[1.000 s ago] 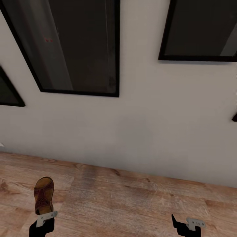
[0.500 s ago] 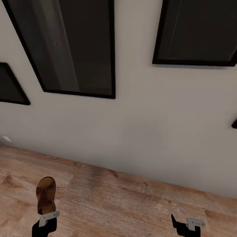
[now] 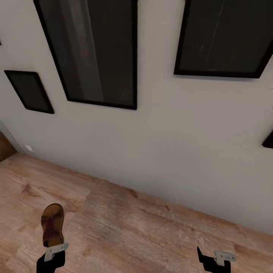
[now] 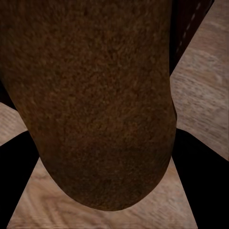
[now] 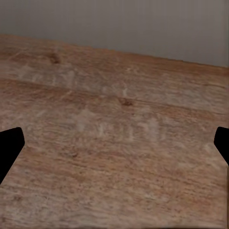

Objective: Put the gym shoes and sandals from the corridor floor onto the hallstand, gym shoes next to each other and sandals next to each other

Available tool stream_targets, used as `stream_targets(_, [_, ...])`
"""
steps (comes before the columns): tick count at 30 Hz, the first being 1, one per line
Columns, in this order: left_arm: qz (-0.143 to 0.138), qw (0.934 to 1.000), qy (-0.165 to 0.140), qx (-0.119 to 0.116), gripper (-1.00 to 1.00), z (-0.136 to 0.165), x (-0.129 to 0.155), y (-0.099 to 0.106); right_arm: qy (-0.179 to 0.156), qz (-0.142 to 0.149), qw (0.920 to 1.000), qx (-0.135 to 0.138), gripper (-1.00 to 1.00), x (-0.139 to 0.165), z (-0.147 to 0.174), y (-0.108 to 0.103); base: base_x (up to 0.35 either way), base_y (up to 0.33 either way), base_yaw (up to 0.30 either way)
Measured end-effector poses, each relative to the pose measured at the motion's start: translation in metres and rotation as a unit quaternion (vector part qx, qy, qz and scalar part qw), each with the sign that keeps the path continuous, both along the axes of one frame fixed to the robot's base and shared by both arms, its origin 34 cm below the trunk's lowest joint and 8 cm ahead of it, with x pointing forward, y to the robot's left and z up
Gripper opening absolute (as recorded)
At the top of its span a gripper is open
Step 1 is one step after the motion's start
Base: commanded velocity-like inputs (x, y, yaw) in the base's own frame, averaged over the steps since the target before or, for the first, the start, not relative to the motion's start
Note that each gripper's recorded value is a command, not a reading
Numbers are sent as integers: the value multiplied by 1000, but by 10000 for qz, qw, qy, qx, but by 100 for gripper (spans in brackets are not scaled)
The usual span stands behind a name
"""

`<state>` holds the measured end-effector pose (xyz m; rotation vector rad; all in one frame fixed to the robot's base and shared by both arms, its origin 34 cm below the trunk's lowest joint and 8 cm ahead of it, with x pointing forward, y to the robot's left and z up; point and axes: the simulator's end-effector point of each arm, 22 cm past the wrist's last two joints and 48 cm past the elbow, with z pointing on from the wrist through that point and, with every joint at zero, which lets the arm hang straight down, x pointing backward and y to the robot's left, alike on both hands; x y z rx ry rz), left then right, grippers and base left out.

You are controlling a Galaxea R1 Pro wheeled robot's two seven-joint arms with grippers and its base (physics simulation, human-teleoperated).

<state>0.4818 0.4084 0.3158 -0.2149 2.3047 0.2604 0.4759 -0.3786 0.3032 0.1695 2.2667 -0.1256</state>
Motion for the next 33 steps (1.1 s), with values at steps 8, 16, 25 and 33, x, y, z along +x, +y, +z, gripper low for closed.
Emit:
stream_targets(8, [4, 10000, -39, -1, -100, 3, 2, 0, -42, -1, 10000, 1, 100, 3, 3, 0, -195, -143, 214])
stream_targets(16, [8, 10000, -80, 2, -100, 6, 5, 1, -85, 1, 10000, 1, 100, 5, 6, 0, -24, -13, 214])
stream_targets(25, [15, 9999, -128, -5, -100, 10, 7, 0, -127, 10, 9999, 6, 100, 8, 10, 1, -1, -1, 214])
stream_targets(33, [20, 9999, -160, -19, -100, 12, 9, -1, -168, 11, 9999, 8, 100, 10, 13, 2, 0, 0, 214])
